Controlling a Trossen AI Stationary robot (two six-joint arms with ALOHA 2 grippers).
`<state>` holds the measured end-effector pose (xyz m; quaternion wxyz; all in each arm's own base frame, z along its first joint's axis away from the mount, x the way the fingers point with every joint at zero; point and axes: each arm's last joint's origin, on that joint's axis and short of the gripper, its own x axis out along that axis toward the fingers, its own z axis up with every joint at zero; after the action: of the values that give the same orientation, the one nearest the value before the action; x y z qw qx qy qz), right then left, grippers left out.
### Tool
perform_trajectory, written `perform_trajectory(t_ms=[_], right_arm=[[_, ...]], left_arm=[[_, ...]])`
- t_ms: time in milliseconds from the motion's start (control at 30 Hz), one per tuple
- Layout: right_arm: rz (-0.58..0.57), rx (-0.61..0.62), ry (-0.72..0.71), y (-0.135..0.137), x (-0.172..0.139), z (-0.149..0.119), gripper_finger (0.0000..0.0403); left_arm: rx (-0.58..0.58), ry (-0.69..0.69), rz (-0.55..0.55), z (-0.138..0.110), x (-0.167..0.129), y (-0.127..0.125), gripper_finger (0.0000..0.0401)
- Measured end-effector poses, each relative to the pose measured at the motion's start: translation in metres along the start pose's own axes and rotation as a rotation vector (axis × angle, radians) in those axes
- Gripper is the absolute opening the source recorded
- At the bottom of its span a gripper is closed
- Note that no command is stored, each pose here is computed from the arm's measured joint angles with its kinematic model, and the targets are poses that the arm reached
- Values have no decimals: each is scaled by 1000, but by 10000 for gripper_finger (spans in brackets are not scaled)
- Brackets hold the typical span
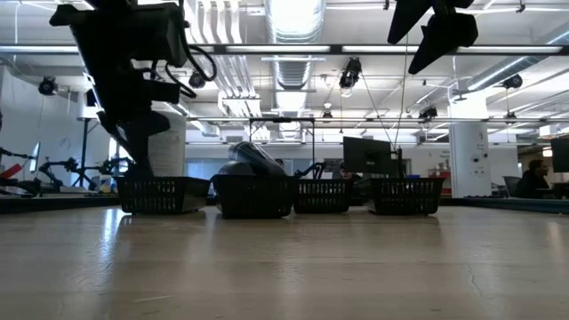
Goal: Pick & Place Travel size toiletries
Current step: Put the shaving cream into the left bin, then return To Home Position
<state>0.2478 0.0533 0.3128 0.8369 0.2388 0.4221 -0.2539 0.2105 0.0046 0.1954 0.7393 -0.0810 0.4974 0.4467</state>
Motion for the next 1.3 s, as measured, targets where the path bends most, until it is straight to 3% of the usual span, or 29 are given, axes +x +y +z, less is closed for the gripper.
perform_trajectory(t_ms=[200, 367, 500, 567, 633, 733, 800, 900, 1000, 1100, 1167, 1300], right_arm=[[0, -24, 7, 0, 0, 0, 379], [56, -84, 59, 1, 0, -2, 379], [188, -207, 36, 9, -3, 3, 379], [247, -276, 1, 13, -6, 6, 379], [234, -340, -35, 12, -9, 11, 379], [200, -347, -88, 9, -18, 21, 379], [253, -204, -48, 9, -27, 25, 379], [403, -251, -89, 14, -38, 32, 379], [663, -325, -83, 12, -40, 43, 379], [892, -366, -62, 2, -29, 53, 379], [953, -346, -79, -6, -15, 58, 379], [941, -212, -148, -33, 7, 61, 379]], left_arm=[[-21, 37, -75, 6, -7, -3, 163], [109, 67, -312, 21, -39, -11, 228], [287, -30, -569, 37, -85, -14, 243], [371, -110, -636, 45, -107, -8, 245], [431, -190, -664, 54, -127, 4, 245], [252, -246, -728, 67, -155, 23, 245], [291, -344, -834, 70, -174, 31, 245], [343, -568, -1015, 78, -194, 42, 245], [380, -700, -1134, 82, -195, 61, 245], [369, -719, -1202, 80, -179, 76, 245], [353, -753, -1249, 77, -164, 81, 245], [271, -836, -1336, 67, -129, 84, 245]])
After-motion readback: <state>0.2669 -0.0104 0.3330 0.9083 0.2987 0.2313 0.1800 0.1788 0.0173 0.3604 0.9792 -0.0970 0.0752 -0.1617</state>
